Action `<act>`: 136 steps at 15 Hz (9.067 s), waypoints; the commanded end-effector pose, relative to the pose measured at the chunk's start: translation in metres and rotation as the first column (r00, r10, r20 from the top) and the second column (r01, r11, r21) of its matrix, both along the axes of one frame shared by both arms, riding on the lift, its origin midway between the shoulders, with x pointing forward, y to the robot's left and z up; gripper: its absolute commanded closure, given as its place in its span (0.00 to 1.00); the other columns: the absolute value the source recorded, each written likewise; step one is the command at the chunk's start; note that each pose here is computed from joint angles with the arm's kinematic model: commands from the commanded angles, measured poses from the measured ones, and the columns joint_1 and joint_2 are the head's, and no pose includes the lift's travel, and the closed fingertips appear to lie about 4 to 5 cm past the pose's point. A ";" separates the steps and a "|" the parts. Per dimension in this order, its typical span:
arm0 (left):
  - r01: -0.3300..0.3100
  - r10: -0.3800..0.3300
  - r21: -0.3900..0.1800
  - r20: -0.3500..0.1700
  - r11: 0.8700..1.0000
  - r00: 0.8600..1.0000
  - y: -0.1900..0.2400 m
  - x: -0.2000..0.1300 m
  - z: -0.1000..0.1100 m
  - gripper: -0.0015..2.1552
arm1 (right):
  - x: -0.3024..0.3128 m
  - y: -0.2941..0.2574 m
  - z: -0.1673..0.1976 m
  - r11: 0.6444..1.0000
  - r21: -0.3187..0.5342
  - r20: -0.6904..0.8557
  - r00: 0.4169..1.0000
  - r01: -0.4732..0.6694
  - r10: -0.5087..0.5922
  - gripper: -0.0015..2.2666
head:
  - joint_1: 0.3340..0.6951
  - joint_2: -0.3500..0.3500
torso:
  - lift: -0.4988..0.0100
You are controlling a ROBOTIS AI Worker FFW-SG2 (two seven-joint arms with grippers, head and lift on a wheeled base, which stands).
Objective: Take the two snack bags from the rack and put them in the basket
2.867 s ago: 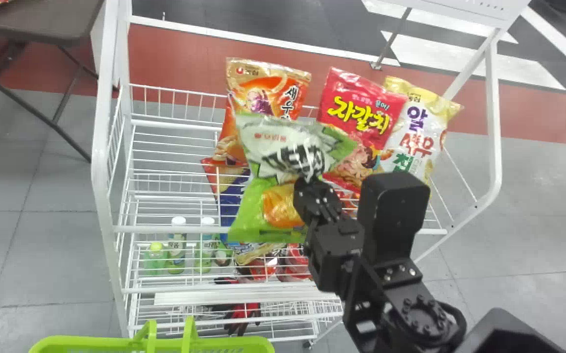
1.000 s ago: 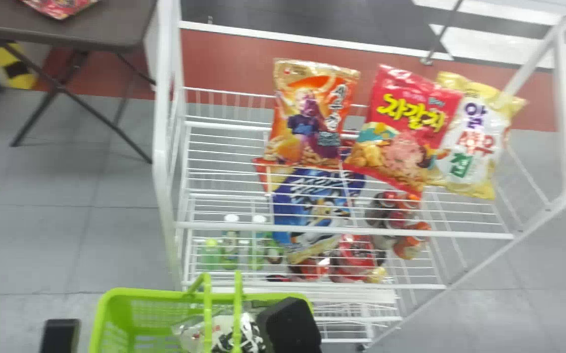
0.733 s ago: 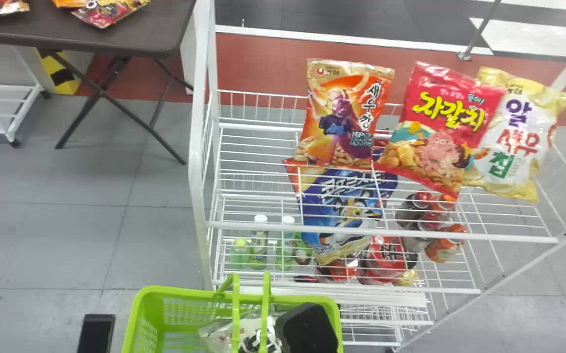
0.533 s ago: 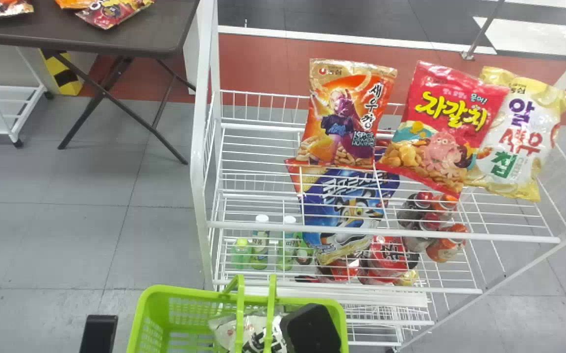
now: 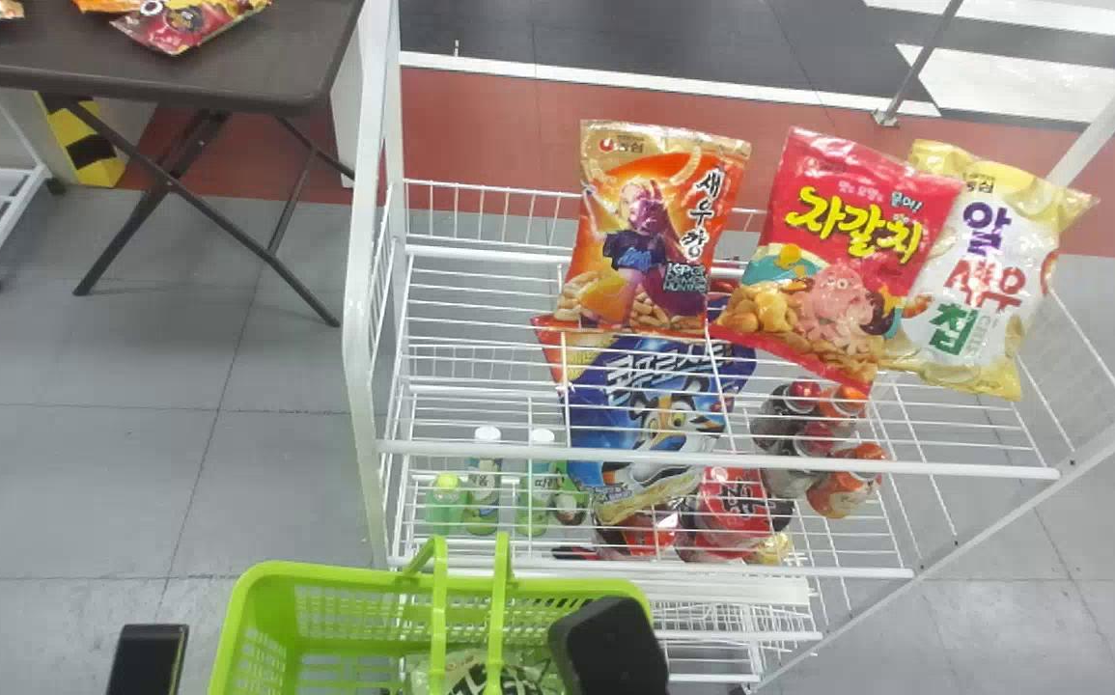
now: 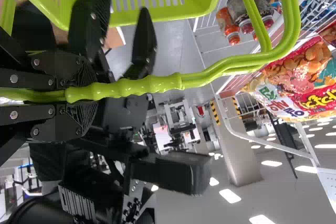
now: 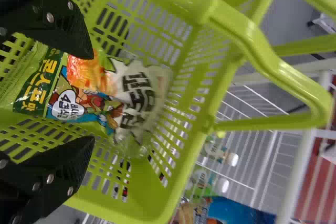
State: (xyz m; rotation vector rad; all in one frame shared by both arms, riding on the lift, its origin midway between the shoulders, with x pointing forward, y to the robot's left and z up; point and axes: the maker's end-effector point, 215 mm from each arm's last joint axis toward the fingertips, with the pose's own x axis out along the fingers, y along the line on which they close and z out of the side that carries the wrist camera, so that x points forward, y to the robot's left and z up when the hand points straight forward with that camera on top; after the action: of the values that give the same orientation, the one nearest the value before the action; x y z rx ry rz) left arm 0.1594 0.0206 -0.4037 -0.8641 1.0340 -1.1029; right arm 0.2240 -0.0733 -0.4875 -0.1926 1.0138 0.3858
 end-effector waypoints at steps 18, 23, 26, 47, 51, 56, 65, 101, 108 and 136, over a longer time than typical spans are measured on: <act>0.031 -0.030 0.037 -0.027 0.999 0.999 0.009 -0.005 -0.012 0.85 | 0.291 -0.059 0.157 0.936 0.329 0.654 0.684 0.127 -0.323 0.05 | 1.00 0.19 | 0.96; 0.038 -0.036 0.033 -0.043 0.999 0.998 0.018 -0.011 -0.014 0.85 | 0.325 -0.061 0.139 0.940 0.265 0.650 0.681 0.213 -0.338 0.06 | 1.00 0.27 | 0.96; 0.036 -0.035 0.031 -0.046 0.999 0.998 0.023 -0.012 -0.013 0.85 | 0.335 -0.071 0.128 0.941 0.243 0.647 0.683 0.237 -0.339 0.06 | 1.00 0.27 | 0.96; 0.006 -0.003 0.045 -0.070 0.999 0.998 0.033 0.008 -0.031 0.85 | 0.401 -0.115 0.108 0.936 0.214 0.648 0.676 0.279 -0.350 0.94 | 1.00 0.22 | 0.96; 0.007 -0.004 0.043 -0.069 0.999 0.998 0.031 0.008 -0.031 0.85 | 0.385 -0.110 0.120 0.938 0.234 0.662 0.664 0.256 -0.347 0.99 | 1.00 0.23 | 0.96; 0.004 -0.001 0.042 -0.069 0.999 0.998 0.033 0.006 -0.029 0.85 | 0.343 -0.122 0.139 0.942 0.238 0.667 0.666 0.235 -0.335 0.99 | 1.00 0.22 | 0.96; 0.017 -0.014 0.041 -0.058 0.999 0.998 0.028 0.002 -0.020 0.85 | 0.195 -0.113 0.175 0.967 0.194 0.613 0.748 0.168 -0.253 0.99 | 1.00 0.11 | 0.96; 0.008 -0.007 0.033 -0.037 0.999 0.999 0.010 -0.001 -0.012 0.85 | 0.038 0.008 0.023 0.978 0.206 0.101 0.994 0.018 -0.039 0.02 | 1.00 0.39 | 0.96; -0.007 0.007 0.017 -0.025 1.000 1.000 0.011 0.001 -0.013 0.85 | 0.116 -0.031 0.131 0.964 0.260 0.607 0.766 0.060 -0.212 0.02 | 1.00 0.24 | 0.96; -0.097 0.096 -0.005 -0.069 0.995 0.993 0.046 -0.015 -0.021 0.87 | 0.059 -0.105 0.196 0.911 0.394 0.740 0.546 0.121 -0.393 0.04 | 1.00 0.02 | 0.96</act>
State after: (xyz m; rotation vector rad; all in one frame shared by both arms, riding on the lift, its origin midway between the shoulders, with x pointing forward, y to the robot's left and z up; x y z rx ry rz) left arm 0.1434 0.0665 -0.4240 -0.9505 1.0350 -1.0038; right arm 0.2829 -0.1790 -0.2914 0.0739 0.0350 0.1255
